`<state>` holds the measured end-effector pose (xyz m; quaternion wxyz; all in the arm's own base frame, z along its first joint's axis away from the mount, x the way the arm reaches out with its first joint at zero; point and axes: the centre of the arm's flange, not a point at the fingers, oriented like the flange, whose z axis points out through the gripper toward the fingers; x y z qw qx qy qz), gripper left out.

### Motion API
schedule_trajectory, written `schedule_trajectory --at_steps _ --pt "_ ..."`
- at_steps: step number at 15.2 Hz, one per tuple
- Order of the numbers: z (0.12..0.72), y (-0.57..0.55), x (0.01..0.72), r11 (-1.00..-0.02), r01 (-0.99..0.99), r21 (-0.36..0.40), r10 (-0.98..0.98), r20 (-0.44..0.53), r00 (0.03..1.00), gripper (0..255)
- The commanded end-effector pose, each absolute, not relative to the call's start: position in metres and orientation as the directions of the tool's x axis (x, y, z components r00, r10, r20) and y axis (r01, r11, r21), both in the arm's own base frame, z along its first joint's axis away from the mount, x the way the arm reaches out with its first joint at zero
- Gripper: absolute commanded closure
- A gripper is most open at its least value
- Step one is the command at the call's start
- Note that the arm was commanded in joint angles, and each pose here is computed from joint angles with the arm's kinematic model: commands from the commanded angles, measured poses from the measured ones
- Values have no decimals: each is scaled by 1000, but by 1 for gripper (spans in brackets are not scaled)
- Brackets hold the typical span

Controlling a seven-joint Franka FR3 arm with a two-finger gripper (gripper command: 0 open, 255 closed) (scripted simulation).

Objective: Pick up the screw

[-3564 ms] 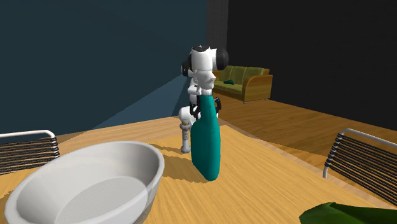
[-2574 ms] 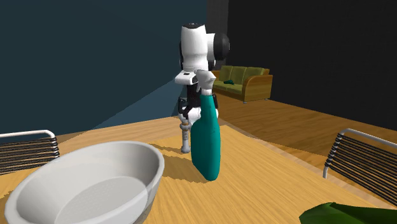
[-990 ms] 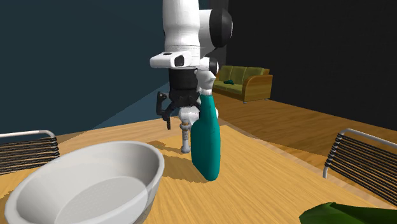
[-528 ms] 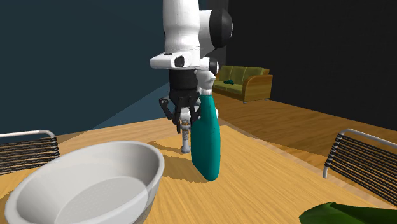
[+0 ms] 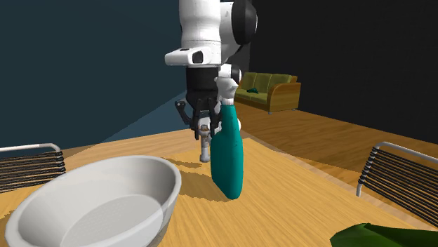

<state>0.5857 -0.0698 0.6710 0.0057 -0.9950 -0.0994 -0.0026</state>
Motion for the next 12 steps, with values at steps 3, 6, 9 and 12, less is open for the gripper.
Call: schedule_trajectory --at_steps 3,6,9,12 --pt "693 -70 585 -980 198 -11 198 6 980 255" --pt "709 -70 585 -980 198 -11 198 6 980 255" --pt "725 -70 585 -980 198 -11 198 6 980 255" --pt "731 -70 585 -980 198 -11 198 6 980 255"
